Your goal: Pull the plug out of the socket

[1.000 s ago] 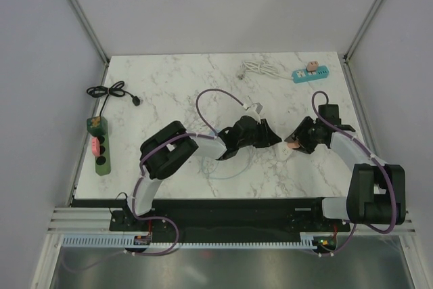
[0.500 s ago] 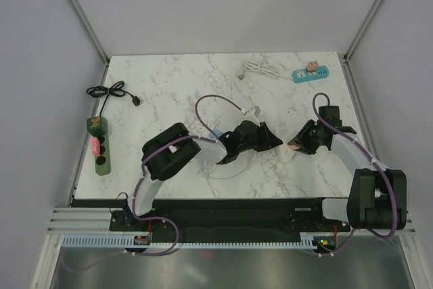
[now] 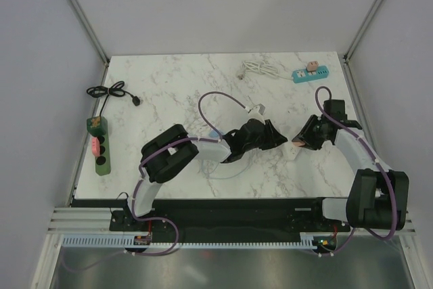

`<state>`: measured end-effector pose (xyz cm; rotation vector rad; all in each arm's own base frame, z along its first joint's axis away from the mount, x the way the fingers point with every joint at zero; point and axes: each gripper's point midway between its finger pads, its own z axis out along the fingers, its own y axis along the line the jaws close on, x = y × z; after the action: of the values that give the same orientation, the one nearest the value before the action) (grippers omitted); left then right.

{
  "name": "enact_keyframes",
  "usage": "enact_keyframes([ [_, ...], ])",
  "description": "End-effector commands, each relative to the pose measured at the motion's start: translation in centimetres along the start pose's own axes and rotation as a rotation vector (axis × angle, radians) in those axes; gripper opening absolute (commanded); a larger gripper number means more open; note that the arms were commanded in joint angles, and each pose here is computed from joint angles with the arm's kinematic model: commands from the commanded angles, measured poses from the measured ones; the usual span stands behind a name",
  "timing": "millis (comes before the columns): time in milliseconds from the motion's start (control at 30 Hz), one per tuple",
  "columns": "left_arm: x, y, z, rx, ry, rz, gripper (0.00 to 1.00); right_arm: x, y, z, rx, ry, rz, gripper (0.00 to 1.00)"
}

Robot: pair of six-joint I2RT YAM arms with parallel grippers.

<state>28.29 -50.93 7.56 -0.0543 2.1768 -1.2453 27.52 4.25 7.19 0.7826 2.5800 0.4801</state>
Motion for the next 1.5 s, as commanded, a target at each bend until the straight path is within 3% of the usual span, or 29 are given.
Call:
enact_keyframes([
  [0, -0.9, 5.3, 0.0, -0.222, -0.042, 0.026, 0.02, -1.7, 1.1, -1.9, -0.069, -0.021, -0.043, 0.20],
  [133, -0.8, 5.7, 0.0, -0.243, -0.037, 0.014, 0.02, -1.5, 1.6, -2.2, -0.163, 0.030, -0.001, 0.10],
  [300, -0.8, 6.1, 0.6, -0.275, -0.018, -0.002, 0.02, -3.4, -2.2, -3.4, 0.067, -0.118, -0.019, 0.08],
  [467, -0.4, 6.0, 1.2, -0.284, 0.008, -0.006, 0.02, -1.7, -0.3, -3.1, -0.055, -0.040, -0.001, 0.06],
  [633, -0.3, 5.9, 1.2, -0.282, 0.010, -0.006, 0.02, -2.4, -2.1, -3.7, 0.052, -0.117, -0.024, 0.03],
  [767, -0.2, 5.9, 1.3, -0.277, 0.013, -0.001, 0.02, -0.1, 0.4, -2.4, -0.116, 0.027, -0.001, 0.00],
  [933, -0.1, 5.9, 1.4, -0.270, 0.018, -0.006, 0.02, -2.9, -3.2, -4.1, 0.116, -0.147, -0.025, 0.00],
  [1067, 0.0, 5.9, 1.6, -0.273, 0.023, -0.006, 0.02, -3.5, -3.0, -5.1, 0.130, -0.171, -0.040, 0.00],
  [1200, 0.2, 5.7, 1.6, -0.270, 0.027, -0.009, 0.02, -1.0, 1.1, -4.6, -0.132, -0.012, -0.006, 0.00],
  [1367, 0.1, 5.8, 1.6, -0.274, 0.026, -0.009, 0.02, -1.9, 1.6, -5.7, -0.149, -0.065, 0.005, 0.00],
  [1467, 0.1, 5.9, 1.6, -0.279, 0.026, -0.010, 0.02, -0.8, 3.0, -5.7, -0.254, 0.017, 0.027, 0.00],
])
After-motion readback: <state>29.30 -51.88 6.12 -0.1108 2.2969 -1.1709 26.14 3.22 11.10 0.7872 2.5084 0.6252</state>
